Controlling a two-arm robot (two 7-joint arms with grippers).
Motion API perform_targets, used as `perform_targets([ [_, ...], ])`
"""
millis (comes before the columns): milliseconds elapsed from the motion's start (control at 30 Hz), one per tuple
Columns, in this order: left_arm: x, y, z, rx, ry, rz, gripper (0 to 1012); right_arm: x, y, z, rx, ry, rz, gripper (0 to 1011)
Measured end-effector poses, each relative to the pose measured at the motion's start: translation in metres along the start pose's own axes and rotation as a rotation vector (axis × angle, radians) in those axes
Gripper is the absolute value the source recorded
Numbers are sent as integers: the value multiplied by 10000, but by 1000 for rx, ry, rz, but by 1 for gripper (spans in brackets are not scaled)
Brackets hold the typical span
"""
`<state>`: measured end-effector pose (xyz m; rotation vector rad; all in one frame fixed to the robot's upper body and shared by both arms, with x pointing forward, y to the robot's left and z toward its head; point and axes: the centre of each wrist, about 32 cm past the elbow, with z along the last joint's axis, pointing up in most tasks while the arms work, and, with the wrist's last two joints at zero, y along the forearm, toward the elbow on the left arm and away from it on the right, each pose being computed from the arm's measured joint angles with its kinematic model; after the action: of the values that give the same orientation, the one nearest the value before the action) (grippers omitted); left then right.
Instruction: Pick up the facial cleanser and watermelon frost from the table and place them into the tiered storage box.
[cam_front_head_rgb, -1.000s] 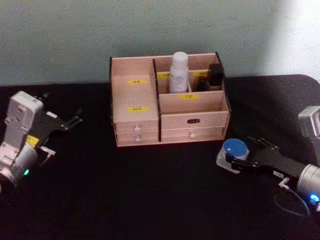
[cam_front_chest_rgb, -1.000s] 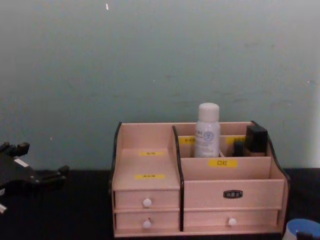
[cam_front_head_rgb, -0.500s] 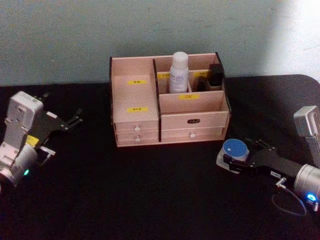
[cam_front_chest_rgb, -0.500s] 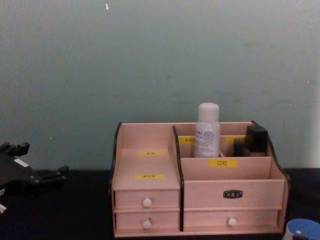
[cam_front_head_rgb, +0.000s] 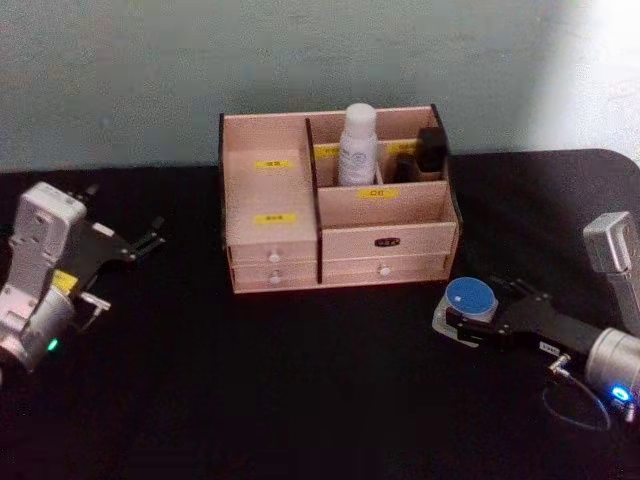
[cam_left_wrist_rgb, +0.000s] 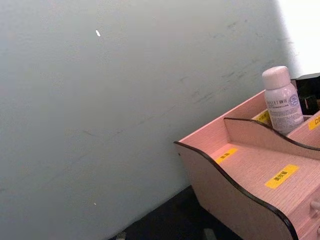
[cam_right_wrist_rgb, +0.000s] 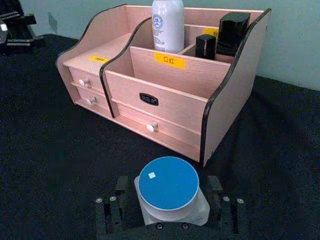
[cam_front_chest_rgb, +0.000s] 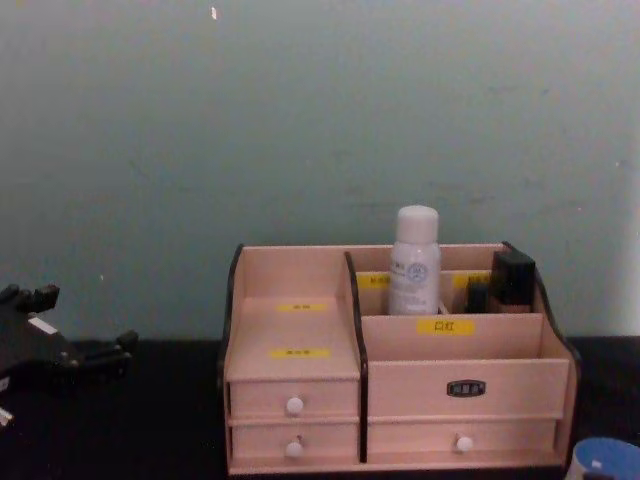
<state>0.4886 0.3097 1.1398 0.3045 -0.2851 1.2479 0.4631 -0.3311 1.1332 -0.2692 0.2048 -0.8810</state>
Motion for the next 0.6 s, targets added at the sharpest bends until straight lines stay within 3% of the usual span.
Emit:
perform_targets([
  [600, 0, 0, 0, 0, 0, 0, 1001, 24, -12, -26, -10, 0, -8, 1000],
])
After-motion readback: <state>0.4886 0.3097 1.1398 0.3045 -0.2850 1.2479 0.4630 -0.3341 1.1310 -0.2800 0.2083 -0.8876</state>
